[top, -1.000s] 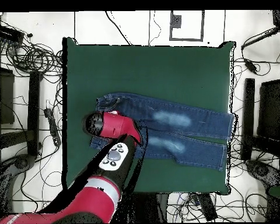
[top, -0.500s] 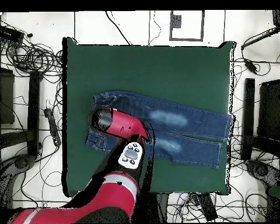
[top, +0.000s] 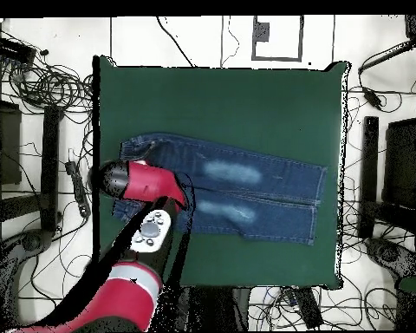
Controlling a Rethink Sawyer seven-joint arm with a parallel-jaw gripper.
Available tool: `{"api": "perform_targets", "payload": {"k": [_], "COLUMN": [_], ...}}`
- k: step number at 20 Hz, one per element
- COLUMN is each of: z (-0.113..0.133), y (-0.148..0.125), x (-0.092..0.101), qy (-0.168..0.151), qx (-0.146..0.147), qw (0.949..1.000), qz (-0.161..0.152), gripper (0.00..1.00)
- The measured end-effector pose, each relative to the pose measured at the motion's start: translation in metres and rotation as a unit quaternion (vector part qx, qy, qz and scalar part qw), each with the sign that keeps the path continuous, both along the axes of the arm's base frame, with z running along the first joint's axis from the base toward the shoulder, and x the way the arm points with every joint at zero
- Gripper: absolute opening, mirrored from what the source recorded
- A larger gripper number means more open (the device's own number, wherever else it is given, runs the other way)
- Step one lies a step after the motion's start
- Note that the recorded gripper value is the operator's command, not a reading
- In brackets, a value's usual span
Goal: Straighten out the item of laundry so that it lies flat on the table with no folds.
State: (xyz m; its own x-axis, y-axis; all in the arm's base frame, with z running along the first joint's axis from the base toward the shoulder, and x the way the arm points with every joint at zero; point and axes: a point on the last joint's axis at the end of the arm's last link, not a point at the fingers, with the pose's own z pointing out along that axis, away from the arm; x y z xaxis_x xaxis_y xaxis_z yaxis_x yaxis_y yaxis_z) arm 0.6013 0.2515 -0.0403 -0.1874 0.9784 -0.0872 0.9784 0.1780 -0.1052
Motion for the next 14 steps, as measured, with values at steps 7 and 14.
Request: {"api": "perform_targets", "payload": {"k": [7,14], "z": [-0.003,0.003], "y": [0.052,0.043], "x": [-0.009,-0.011], "qy": [0.006,-0.003], "qx": [-0.013,-0.045], "qw": [0.9987,0.9965], "qz": [0.050,0.070], "gripper": [1.00,1.00]}}
